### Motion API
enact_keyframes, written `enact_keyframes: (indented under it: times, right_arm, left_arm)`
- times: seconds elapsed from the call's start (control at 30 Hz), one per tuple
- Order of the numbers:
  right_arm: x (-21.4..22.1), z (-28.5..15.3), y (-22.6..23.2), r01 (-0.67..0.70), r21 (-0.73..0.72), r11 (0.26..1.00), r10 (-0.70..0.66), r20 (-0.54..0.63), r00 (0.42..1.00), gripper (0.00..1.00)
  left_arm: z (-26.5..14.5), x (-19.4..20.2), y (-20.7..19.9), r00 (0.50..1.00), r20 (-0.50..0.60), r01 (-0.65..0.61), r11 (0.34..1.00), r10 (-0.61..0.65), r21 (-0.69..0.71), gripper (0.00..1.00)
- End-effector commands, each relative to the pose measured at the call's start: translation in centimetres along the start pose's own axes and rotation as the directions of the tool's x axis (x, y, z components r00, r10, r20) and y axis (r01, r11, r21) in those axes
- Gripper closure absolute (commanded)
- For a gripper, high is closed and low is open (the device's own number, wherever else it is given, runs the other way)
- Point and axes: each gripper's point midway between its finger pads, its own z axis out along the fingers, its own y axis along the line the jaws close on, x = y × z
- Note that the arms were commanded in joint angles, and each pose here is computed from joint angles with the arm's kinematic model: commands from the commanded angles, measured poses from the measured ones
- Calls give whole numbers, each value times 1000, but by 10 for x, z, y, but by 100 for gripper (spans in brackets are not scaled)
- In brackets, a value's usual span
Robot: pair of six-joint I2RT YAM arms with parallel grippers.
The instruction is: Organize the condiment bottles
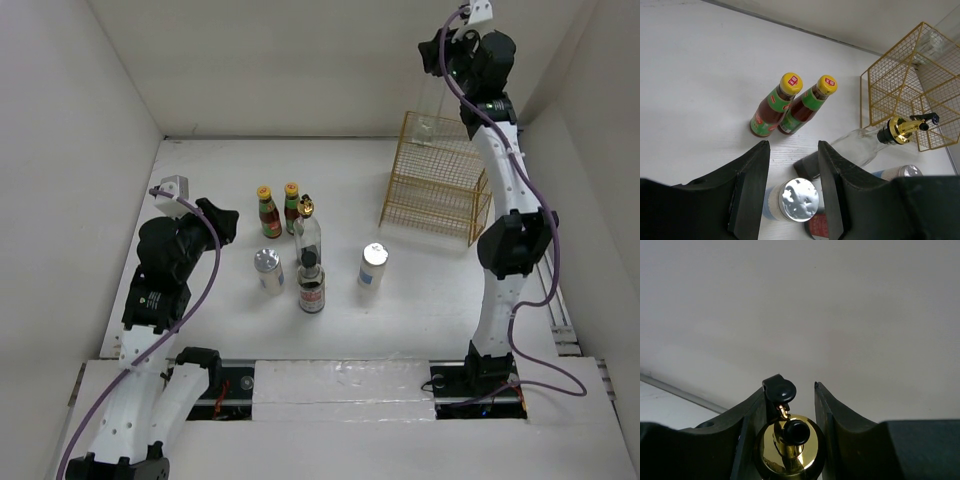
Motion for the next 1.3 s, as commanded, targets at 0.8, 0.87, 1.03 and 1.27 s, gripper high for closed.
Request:
enact_keyframes:
  times: [0.8, 0.87, 1.03, 1.27]
  right_arm:
    - [47, -36, -3, -22, 13, 1000, 21, 20, 1000, 49]
    - [51, -37, -4, -26, 23, 999, 26, 6, 1000, 42]
    - [35, -45, -12, -25, 63, 998, 25, 6, 1000, 25]
    - [-15, -63, -5, -19, 62, 998, 17, 29, 999, 21]
  left_arm:
    - [-5, -13, -4, 998, 59, -11, 1000, 9, 23, 61]
    - [-5, -13, -4, 998, 59, -11, 1000, 9, 23, 60]
    - [-7, -15, -4, 997, 71, -12, 1000, 10, 19, 57]
    - [-9, -17, 0, 997, 82, 9, 1000, -8, -4, 51]
